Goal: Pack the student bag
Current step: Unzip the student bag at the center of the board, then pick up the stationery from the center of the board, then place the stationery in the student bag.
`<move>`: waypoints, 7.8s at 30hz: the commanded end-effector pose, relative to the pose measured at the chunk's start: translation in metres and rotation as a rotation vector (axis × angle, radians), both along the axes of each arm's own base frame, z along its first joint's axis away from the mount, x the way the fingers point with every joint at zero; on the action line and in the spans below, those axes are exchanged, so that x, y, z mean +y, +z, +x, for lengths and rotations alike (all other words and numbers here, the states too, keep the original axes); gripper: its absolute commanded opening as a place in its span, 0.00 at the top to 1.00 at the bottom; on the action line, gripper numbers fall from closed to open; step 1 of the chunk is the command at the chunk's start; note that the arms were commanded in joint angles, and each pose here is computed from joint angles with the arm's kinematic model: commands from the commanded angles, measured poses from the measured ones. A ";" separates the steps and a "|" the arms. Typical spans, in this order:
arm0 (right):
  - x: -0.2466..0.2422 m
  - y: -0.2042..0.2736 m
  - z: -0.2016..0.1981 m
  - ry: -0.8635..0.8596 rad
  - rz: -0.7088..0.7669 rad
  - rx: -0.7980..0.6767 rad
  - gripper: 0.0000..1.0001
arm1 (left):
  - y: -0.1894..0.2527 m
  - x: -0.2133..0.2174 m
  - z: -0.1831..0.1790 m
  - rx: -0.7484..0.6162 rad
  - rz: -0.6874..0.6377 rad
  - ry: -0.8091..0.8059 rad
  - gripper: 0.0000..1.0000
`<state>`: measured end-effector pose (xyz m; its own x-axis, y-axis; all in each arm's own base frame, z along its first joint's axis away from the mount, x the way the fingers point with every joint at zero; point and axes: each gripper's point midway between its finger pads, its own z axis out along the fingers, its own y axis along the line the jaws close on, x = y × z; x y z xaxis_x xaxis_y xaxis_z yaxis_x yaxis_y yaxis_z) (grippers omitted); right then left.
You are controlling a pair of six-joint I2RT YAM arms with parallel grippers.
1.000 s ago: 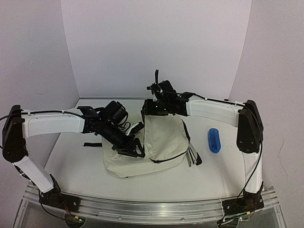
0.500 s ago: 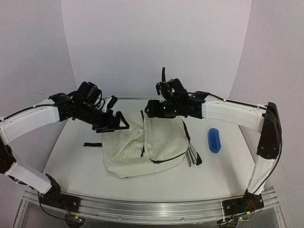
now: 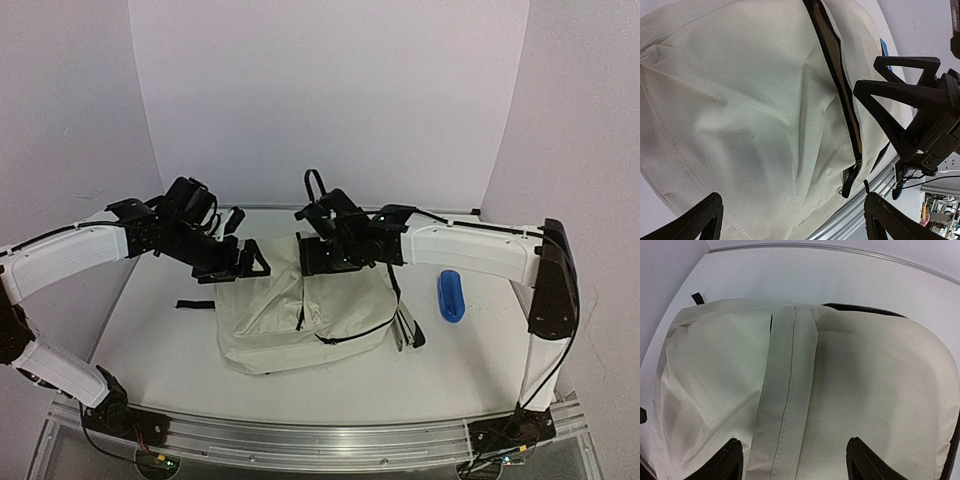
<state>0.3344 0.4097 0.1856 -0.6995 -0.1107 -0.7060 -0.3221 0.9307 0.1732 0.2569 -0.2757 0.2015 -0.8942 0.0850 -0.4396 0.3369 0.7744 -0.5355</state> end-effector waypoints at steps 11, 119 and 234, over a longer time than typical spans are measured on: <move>-0.004 -0.007 0.000 -0.068 -0.167 -0.055 0.67 | 0.010 0.009 0.005 -0.046 0.007 0.050 0.00; -0.032 -0.020 0.044 -0.119 0.525 0.042 1.00 | 0.029 -0.059 0.088 -0.323 0.537 0.257 0.96; -0.016 0.039 -0.020 0.166 0.235 0.037 0.66 | 0.065 -0.128 0.055 -0.231 -0.199 -0.333 1.00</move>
<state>0.2823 0.3726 0.1806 -0.7613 -0.2254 -0.6080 -0.5040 0.7956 0.3361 0.3179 -0.3789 0.2217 -0.7836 0.2644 -0.5621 0.5855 0.6167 -0.5261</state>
